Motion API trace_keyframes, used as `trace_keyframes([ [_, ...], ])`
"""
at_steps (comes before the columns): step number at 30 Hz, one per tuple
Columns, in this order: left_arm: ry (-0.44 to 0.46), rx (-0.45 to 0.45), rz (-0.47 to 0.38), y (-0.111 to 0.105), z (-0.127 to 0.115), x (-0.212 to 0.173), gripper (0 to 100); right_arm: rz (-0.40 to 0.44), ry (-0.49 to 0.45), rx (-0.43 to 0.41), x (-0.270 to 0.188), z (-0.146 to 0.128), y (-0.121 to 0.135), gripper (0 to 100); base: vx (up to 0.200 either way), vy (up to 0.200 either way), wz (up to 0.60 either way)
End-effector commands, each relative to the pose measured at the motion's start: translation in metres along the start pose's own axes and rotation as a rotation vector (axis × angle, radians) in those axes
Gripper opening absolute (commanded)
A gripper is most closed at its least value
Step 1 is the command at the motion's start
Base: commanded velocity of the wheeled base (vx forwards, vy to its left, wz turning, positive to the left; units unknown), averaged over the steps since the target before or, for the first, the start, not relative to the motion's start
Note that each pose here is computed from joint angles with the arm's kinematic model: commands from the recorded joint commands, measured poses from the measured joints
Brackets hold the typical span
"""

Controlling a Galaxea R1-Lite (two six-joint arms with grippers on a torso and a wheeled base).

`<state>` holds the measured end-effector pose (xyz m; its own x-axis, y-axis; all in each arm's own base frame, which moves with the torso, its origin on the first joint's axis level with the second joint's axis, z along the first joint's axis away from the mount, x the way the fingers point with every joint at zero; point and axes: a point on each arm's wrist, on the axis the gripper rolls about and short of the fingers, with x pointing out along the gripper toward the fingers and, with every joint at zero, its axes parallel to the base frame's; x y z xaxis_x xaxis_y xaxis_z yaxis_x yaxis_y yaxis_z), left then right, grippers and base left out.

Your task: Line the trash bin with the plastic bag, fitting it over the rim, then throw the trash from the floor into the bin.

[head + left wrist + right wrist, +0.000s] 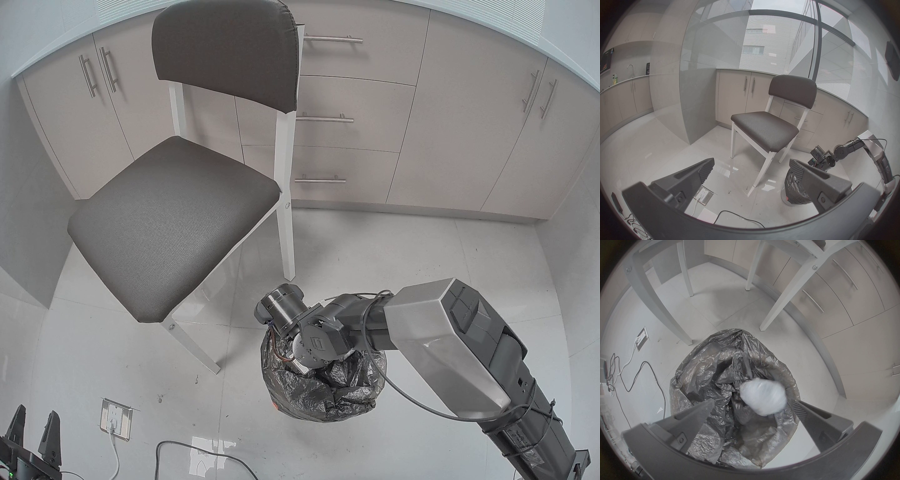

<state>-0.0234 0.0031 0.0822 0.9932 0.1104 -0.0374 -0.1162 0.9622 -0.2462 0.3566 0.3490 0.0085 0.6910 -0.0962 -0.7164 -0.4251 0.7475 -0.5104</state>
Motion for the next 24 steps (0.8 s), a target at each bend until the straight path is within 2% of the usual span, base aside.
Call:
trace_keyframes([
  [1, -0.003, -0.001, 0.001, 0.000, 0.000, 0.000, 100, 0.000, -0.006, 0.004, -0.002, 0.001, -0.001, 100, 0.000, 0.000, 0.00],
  [10, -0.020, -0.004, 0.002, 0.000, 0.000, -0.002, 100, -0.027, -0.007, -0.004, -0.004, 0.001, 0.002, 100, 0.000, 0.000, 0.00],
  [11, -0.020, -0.004, 0.002, 0.000, 0.000, -0.002, 100, -0.029, -0.006, -0.005, -0.003, 0.001, 0.002, 0, 0.000, 0.000, 0.00],
  [17, -0.022, -0.004, 0.002, 0.000, -0.001, -0.002, 100, -0.029, 0.006, -0.009, 0.003, -0.003, 0.006, 0, 0.000, 0.000, 0.00],
  [24, -0.022, -0.004, 0.002, 0.000, -0.001, -0.002, 100, -0.041, -0.010, 0.011, 0.032, -0.010, 0.013, 0, 0.000, 0.000, 0.00],
])
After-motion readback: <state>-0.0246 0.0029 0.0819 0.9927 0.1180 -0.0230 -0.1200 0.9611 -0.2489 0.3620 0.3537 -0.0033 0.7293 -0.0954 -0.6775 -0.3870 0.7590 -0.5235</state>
